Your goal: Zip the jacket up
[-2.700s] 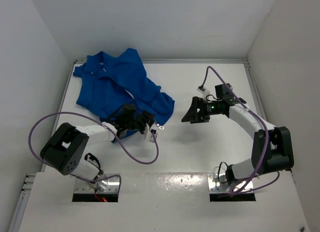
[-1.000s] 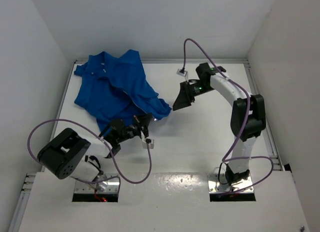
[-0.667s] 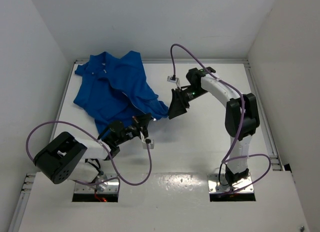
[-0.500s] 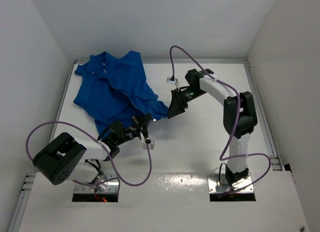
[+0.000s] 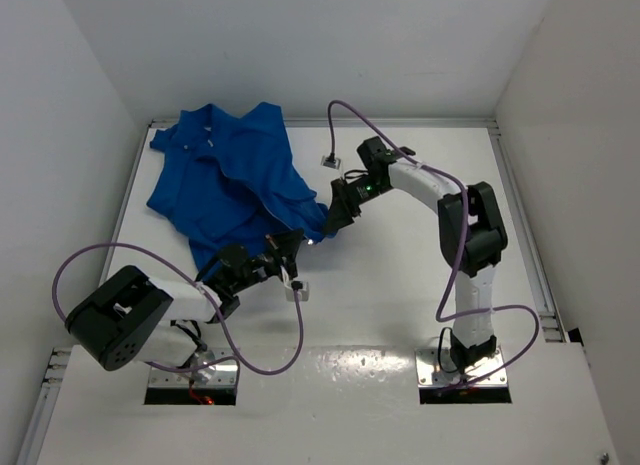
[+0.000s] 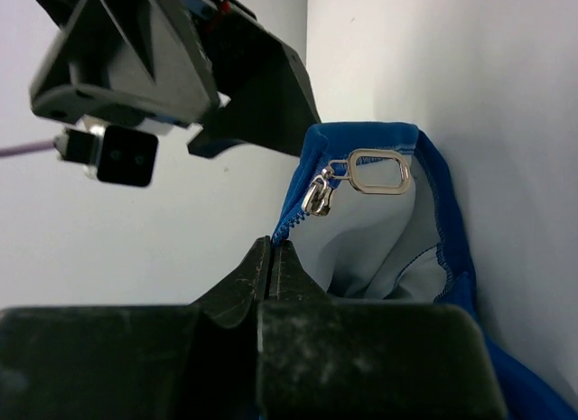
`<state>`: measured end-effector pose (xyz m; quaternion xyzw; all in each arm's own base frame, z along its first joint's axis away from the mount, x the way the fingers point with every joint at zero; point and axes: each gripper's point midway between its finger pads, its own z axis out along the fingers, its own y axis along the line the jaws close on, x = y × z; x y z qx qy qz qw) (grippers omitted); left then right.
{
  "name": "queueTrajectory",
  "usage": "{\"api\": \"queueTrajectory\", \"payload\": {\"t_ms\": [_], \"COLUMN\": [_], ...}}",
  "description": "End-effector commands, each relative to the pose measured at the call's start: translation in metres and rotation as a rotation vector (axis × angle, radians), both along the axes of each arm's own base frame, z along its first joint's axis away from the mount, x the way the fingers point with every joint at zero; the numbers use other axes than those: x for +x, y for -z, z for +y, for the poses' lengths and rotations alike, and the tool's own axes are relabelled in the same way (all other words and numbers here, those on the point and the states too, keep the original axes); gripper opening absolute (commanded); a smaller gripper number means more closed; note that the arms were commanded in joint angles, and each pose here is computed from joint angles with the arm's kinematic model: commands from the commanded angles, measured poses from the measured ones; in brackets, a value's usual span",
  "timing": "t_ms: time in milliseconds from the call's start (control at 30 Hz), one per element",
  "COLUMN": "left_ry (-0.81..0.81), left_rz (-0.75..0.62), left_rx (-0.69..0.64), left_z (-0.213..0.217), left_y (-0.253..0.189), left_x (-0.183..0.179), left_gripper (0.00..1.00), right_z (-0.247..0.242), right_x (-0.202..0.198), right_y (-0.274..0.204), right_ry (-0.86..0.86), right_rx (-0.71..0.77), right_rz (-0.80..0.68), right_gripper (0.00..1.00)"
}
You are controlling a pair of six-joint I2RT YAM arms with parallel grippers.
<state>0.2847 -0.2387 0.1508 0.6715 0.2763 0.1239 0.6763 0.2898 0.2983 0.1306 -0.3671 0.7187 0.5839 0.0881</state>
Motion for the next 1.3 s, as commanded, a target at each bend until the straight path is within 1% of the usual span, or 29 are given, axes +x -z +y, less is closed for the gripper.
{"api": "queueTrajectory", "payload": {"t_ms": [0, 100, 267, 300, 333, 367, 400, 433, 467, 600, 700, 733, 767, 800, 867, 1067, 1233, 1267], "left_ry": [0.055, 0.044, 0.044, 0.044, 0.032, 0.032, 0.032, 0.032, 0.032, 0.014, 0.014, 0.014, 0.014, 0.014, 0.014, 0.014, 0.076, 0.085], "left_rz": [-0.06, -0.067, -0.084, -0.083, -0.081, -0.089, -0.08, -0.089, -0.081, -0.077, -0.074, -0.089, -0.08, -0.08, -0.087, -0.08, -0.105, -0.091], "left_rx": [-0.049, -0.054, -0.055, -0.054, -0.053, -0.058, -0.052, -0.058, -0.053, -0.049, -0.047, -0.058, -0.052, -0.052, -0.057, -0.052, -0.026, -0.015], "left_z": [-0.011, -0.012, -0.017, -0.017, -0.017, -0.017, -0.018, -0.019, -0.02, -0.02, -0.021, -0.022, -0.023, -0.023, -0.023, -0.022, -0.026, -0.026], "left_y": [-0.022, -0.025, -0.029, -0.028, -0.028, -0.03, -0.026, -0.03, -0.027, -0.023, -0.022, -0.028, -0.024, -0.024, -0.027, -0.023, -0.02, -0.014], "left_x": [-0.01, -0.008, -0.005, -0.004, -0.001, -0.001, 0.0, 0.002, 0.002, 0.008, 0.01, 0.011, 0.012, 0.012, 0.012, 0.01, -0.001, -0.004], "left_gripper": [0.0, 0.0, 0.0, 0.0, 0.0, 0.0, 0.0, 0.0, 0.0, 0.0, 0.0, 0.0, 0.0, 0.0, 0.0, 0.0, 0.0, 0.0], "right_z": [0.009, 0.01, 0.013, 0.013, 0.014, 0.015, 0.015, 0.015, 0.015, 0.016, 0.016, 0.016, 0.016, 0.016, 0.016, 0.017, 0.019, 0.019], "right_x": [0.007, 0.01, 0.009, 0.009, 0.009, 0.007, 0.008, 0.008, 0.007, 0.003, -0.001, -0.001, -0.001, -0.001, -0.002, -0.001, 0.002, 0.002], "right_y": [0.009, 0.016, 0.013, 0.013, 0.011, 0.009, 0.008, 0.007, 0.006, 0.002, 0.002, 0.002, 0.002, 0.001, 0.001, -0.002, -0.005, -0.005], "right_ry": [0.003, 0.007, 0.001, -0.001, -0.003, -0.01, -0.01, -0.007, -0.012, -0.023, -0.033, -0.035, -0.035, -0.035, -0.036, -0.038, -0.038, -0.039], "right_rx": [-0.009, -0.015, 0.01, 0.018, 0.028, 0.037, 0.043, 0.046, 0.057, 0.074, 0.076, 0.079, 0.079, 0.08, 0.082, 0.094, 0.102, 0.104], "right_rz": [-0.021, 0.0, 0.027, 0.035, 0.041, 0.043, 0.041, 0.045, 0.055, 0.067, 0.074, 0.075, 0.075, 0.079, 0.082, 0.08, 0.088, 0.091], "right_gripper": [0.71, 0.69, 0.63, 0.63, 0.59, 0.59, 0.57, 0.57, 0.55, 0.54, 0.5, 0.46, 0.46, 0.42, 0.41, 0.25, 0.24, 0.24]}}
